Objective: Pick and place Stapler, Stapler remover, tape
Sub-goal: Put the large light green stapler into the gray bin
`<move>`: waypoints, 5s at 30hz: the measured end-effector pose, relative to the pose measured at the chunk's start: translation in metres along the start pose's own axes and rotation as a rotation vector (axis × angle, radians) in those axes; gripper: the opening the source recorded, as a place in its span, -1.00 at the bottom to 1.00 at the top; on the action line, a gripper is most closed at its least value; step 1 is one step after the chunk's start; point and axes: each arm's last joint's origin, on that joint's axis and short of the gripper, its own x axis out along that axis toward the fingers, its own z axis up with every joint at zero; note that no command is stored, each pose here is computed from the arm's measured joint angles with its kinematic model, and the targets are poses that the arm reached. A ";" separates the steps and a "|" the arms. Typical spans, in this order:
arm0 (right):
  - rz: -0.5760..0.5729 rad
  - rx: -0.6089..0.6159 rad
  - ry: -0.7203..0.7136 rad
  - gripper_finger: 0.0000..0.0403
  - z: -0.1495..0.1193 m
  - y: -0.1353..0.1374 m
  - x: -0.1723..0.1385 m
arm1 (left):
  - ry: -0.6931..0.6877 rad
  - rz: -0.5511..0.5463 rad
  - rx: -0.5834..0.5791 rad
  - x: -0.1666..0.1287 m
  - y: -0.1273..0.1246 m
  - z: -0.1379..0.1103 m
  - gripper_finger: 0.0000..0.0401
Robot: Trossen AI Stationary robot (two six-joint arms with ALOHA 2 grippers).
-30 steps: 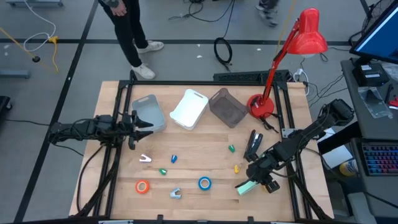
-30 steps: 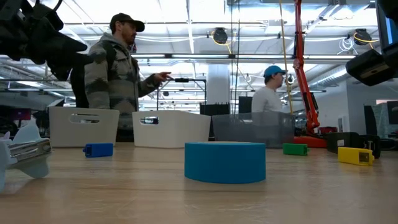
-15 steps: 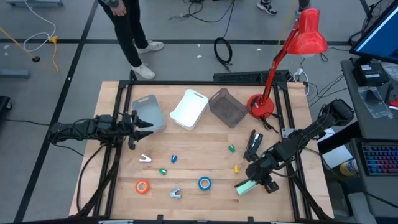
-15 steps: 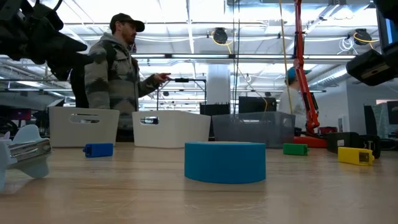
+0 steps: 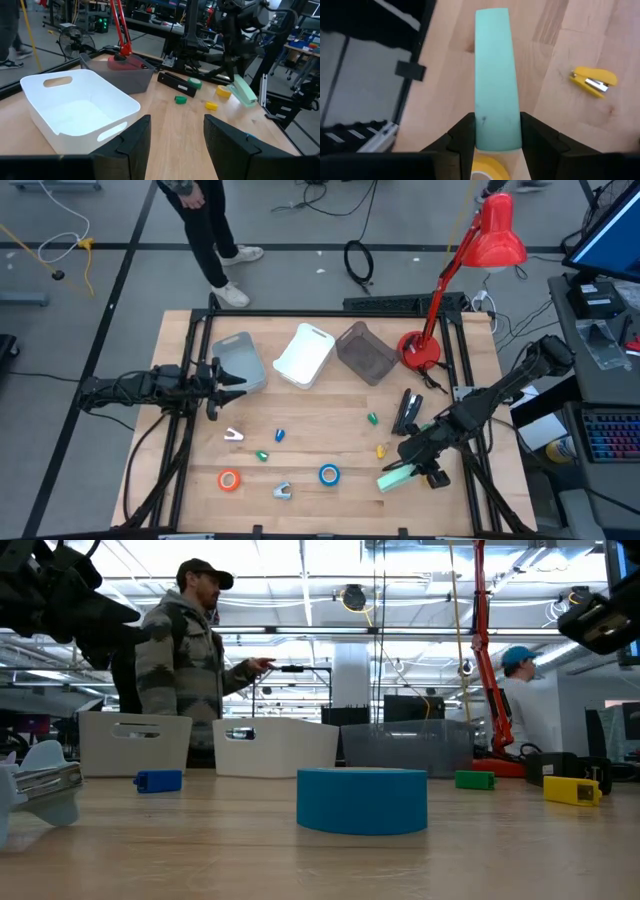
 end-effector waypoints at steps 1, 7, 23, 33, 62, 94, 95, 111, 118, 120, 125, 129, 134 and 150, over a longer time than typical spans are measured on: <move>0.000 0.006 -0.012 -0.38 0.000 0.000 -0.003 | -0.003 -0.001 0.000 0.000 0.000 0.000 -0.08; -0.060 0.022 -0.152 -0.38 0.006 0.000 -0.014 | -0.055 -0.014 -0.006 0.000 -0.001 0.005 -0.08; -0.405 0.064 -0.522 -0.38 0.040 -0.039 -0.036 | -0.241 -0.062 -0.030 -0.003 -0.006 0.023 -0.08; -0.552 0.078 -0.646 -0.38 0.055 -0.062 -0.045 | -0.347 -0.053 -0.175 -0.006 -0.006 0.033 -0.08; -0.690 0.077 -0.698 -0.38 0.074 -0.095 -0.034 | 0.153 -0.133 -0.129 0.130 -0.038 0.074 -0.08; -0.659 0.073 -0.673 -0.38 0.072 -0.094 -0.032 | 0.268 -0.123 -0.020 0.168 -0.047 0.098 -0.08; -0.659 0.073 -0.673 -0.38 0.072 -0.094 -0.032 | 0.267 -0.119 -0.017 0.168 -0.047 0.098 -0.08; -0.658 0.072 -0.672 -0.38 0.072 -0.094 -0.032 | 0.252 -0.053 -0.014 0.168 -0.045 0.099 0.51; -0.658 0.072 -0.666 -0.38 0.072 -0.094 -0.031 | 0.256 -0.074 0.000 0.168 -0.049 0.098 0.72; -0.659 0.072 -0.659 -0.38 0.071 -0.094 -0.031 | 0.258 -0.082 0.004 0.167 -0.051 0.097 0.75; -0.663 0.073 -0.639 -0.38 0.070 -0.095 -0.030 | 0.259 -0.112 0.071 0.167 -0.057 0.097 0.81; -0.665 0.073 -0.629 -0.38 0.069 -0.095 -0.030 | 0.249 -0.121 0.113 0.169 -0.064 0.113 0.85; -0.665 0.073 -0.629 -0.38 0.069 -0.095 -0.030 | 0.358 -0.019 0.212 0.179 -0.068 0.129 0.95; -0.668 0.074 -0.618 -0.38 0.068 -0.095 -0.029 | 0.687 0.073 0.374 0.242 -0.073 0.143 0.98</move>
